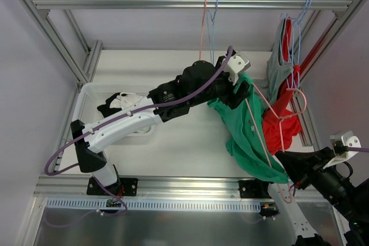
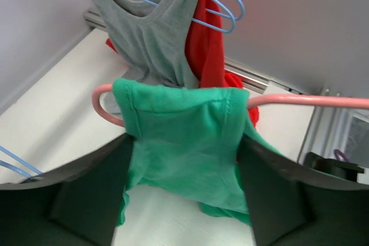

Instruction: Remove the tank top from the hanger

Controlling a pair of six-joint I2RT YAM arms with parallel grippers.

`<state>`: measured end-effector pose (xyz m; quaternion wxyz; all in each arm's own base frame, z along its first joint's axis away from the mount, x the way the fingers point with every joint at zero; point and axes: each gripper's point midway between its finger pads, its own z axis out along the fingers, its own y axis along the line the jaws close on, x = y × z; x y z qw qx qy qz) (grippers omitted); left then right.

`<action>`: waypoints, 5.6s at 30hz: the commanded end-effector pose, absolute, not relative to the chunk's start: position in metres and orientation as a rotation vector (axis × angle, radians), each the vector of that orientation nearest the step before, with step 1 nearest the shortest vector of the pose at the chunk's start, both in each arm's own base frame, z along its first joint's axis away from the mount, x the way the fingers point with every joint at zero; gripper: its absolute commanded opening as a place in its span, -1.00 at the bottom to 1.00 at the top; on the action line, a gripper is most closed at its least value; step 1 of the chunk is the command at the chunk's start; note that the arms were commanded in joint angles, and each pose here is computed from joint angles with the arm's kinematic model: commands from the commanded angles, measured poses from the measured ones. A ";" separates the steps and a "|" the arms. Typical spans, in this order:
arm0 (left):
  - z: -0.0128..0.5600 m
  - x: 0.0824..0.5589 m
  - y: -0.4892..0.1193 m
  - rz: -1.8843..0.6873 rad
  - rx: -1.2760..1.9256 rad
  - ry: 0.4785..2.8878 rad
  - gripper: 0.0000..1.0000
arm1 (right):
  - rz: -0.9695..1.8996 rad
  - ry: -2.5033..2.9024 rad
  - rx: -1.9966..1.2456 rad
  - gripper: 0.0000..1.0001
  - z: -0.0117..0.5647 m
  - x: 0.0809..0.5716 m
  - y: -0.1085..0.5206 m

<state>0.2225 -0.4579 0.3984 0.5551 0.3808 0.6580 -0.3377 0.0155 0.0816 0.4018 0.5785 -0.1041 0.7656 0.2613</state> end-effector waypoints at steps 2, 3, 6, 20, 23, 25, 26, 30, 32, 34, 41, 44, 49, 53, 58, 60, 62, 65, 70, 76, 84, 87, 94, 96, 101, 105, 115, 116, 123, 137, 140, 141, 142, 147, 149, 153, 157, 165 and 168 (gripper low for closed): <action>0.441 0.233 -0.449 -0.758 0.814 1.450 -0.04 | 0.658 1.755 -0.276 -0.99 0.417 0.017 0.089; 0.441 0.232 -0.449 -0.757 0.815 1.449 -0.15 | 0.658 1.758 -0.276 -0.99 0.416 0.018 0.089; 0.442 0.229 -0.445 -0.767 0.811 1.449 -0.17 | 0.654 1.769 -0.273 -1.00 0.413 0.021 0.089; 0.478 0.274 -0.331 -0.462 0.207 1.532 -1.00 | 0.744 1.694 -0.558 -0.99 0.403 -0.010 0.099; 0.492 0.266 -0.317 -0.486 0.195 1.507 -1.00 | 0.810 1.561 -0.718 -0.99 0.414 -0.044 0.093; 0.496 0.247 -0.327 -0.599 0.320 1.474 -1.00 | 0.788 1.477 -0.739 -0.99 0.425 -0.053 0.082; 0.495 0.237 -0.333 -0.651 0.381 1.461 -1.00 | 0.772 1.410 -0.736 -0.99 0.433 -0.057 0.078; 0.459 0.185 -0.353 -0.880 0.667 1.428 -1.00 | 0.740 1.193 -0.628 -1.00 0.468 -0.041 0.075; 0.462 0.159 -0.344 -0.987 0.714 1.359 -1.00 | 0.808 1.092 -0.582 -0.99 0.486 -0.013 0.093; 0.432 0.139 -0.334 -1.048 0.775 1.365 -1.00 | 0.874 1.012 -0.572 -0.99 0.497 0.003 0.107; 0.321 0.118 -0.311 -1.052 0.877 1.503 -1.00 | 1.070 0.727 -0.349 -1.00 0.571 0.097 0.140; 0.245 0.133 -0.298 -0.940 0.783 1.714 -1.00 | 0.956 0.617 -0.166 -0.99 0.582 0.131 0.116; 0.166 0.150 -0.283 -0.786 0.612 1.969 -1.00 | 0.738 0.707 -0.099 -0.99 0.560 0.163 0.099; 0.145 0.165 -0.267 -0.679 0.450 2.035 -1.00 | 0.664 1.215 -0.161 -0.99 0.467 0.175 0.106; 0.140 0.182 -0.252 -0.550 0.364 2.043 -1.00 | 0.566 1.475 -0.089 -0.99 0.396 0.168 0.085; 0.142 0.185 -0.259 -0.543 0.389 2.050 -0.93 | 0.548 1.600 -0.091 -0.99 0.376 0.177 0.089; 0.152 0.184 -0.272 -0.584 0.429 2.046 -0.79 | 0.536 1.696 -0.096 -1.00 0.364 0.185 0.094; 0.161 0.181 -0.286 -0.630 0.476 2.044 -0.51 | 0.526 1.761 -0.089 -0.99 0.370 0.207 0.103; 0.173 0.174 -0.292 -0.693 0.527 2.015 0.95 | 0.521 1.738 -0.100 -0.99 0.423 0.253 0.122; 0.166 0.160 -0.288 -0.731 0.604 2.018 0.97 | 0.520 1.785 -0.110 -0.99 0.440 0.317 0.152; 0.154 0.141 -0.296 -0.813 0.705 2.056 0.97 | 0.475 1.846 -0.096 -0.99 0.432 0.382 0.185; 0.157 0.142 -0.295 -0.819 0.680 2.054 0.97 | 0.455 1.890 -0.076 -0.99 0.417 0.390 0.190; 0.176 0.145 -0.311 -0.844 0.683 2.030 0.97 | 0.431 1.939 -0.050 -0.85 0.394 0.379 0.183; 0.172 0.149 -0.319 -0.824 0.688 2.051 0.97 | 0.415 1.937 -0.049 -0.26 0.392 0.372 0.177; 0.176 0.162 -0.354 -0.787 0.709 2.067 0.97 | 0.369 1.847 -0.006 0.42 0.416 0.329 0.135; 0.142 0.166 -0.389 -0.700 0.789 2.131 0.97 | 0.302 1.826 0.052 0.99 0.411 0.281 0.088; 0.075 0.185 -0.469 -0.568 0.867 2.211 0.97 | 0.276 1.772 -0.066 0.99 0.393 0.178 0.050; 0.053 0.185 -0.469 -0.512 0.879 2.244 0.97 | 0.299 1.773 -0.096 0.99 0.391 0.173 0.054; -0.008 0.183 -0.440 -0.209 0.826 2.356 0.54 | 0.357 1.747 -0.153 0.99 0.390 0.146 0.057; 0.183 0.209 -0.290 -0.121 0.317 2.034 -1.00 | 0.375 1.680 -0.133 0.99 0.396 0.134 0.053; 0.246 0.212 -0.259 -0.150 0.259 1.911 -1.00 | 0.383 1.678 -0.125 0.99 0.394 0.138 0.054; 0.259 0.213 -0.252 -0.153 0.240 1.885 -1.00 | 0.385 1.675 -0.124 0.99 0.394 0.138 0.055; 0.280 0.212 -0.241 -0.183 0.209 1.850 -1.00 | 0.386 1.675 -0.123 0.99 0.394 0.139 0.055; 0.357 0.214 -0.198 -0.157 0.124 1.712 -1.00 | 0.394 1.663 -0.118 0.99 0.398 0.142 0.057; 0.392 0.214 -0.176 -0.139 0.079 1.657 -1.00 | 0.397 1.658 -0.117 0.99 0.400 0.143 0.057; 0.461 0.210 -0.138 -0.137 0.001 1.572 -1.00 | 0.399 1.658 -0.117 0.99 0.403 0.147 0.059; 0.523 0.211 -0.112 -0.177 -0.020 1.490 -1.00 | 0.434 1.657 -0.138 0.99 0.404 0.150 0.067; 0.610 0.233 -0.051 0.049 -0.126 1.355 -1.00 | 0.486 1.667 -0.145 0.99 0.403 0.159 0.078; 0.615 0.248 -0.045 0.139 -0.140 1.352 -1.00 | 0.502 1.673 -0.155 0.99 0.402 0.159 0.082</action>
